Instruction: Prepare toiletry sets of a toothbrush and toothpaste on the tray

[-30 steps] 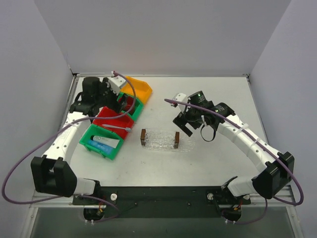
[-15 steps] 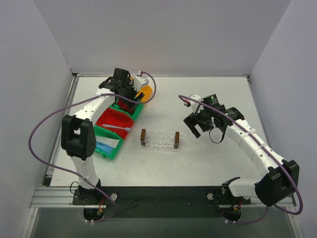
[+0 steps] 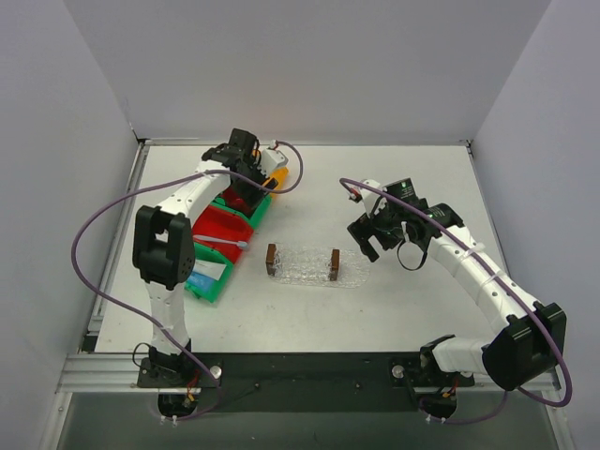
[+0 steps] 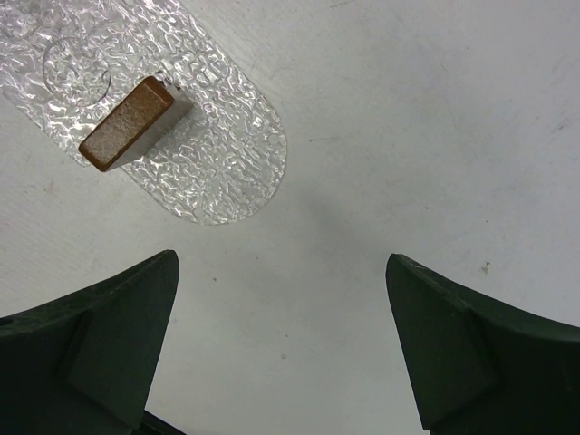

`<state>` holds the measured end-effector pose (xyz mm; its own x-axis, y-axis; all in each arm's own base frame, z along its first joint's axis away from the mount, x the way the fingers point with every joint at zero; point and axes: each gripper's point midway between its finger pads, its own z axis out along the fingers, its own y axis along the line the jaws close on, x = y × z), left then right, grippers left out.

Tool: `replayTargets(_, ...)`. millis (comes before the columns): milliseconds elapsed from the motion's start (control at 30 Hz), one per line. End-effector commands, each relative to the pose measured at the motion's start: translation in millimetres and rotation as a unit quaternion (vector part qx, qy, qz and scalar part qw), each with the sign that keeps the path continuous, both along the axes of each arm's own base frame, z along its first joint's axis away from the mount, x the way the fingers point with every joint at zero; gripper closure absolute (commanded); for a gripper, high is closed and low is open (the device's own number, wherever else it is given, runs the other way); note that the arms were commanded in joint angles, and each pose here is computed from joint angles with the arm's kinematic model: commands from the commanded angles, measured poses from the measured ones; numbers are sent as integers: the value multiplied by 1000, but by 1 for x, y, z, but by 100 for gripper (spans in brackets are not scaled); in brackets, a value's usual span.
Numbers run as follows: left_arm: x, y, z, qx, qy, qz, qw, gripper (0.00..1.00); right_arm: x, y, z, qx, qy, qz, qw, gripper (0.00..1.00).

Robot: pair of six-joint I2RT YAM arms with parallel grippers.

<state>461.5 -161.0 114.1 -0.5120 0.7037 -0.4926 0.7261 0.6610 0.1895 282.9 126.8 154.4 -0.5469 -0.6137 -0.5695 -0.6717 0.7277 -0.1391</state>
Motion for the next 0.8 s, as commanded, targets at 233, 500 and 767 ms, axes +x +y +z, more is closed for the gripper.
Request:
replayTargets(233,15,6,-10,23,0,20,1000,30,-4,1,4,11,-5,8,1000,9)
replayTargets(500,18,10,-24,28,4,27,999,42,-5,0,0,7,1,9,1000,9)
replayTargets(767,22,12,-26,27,-2,34,999,61,-5,0,-3,5,5,10,1000,10)
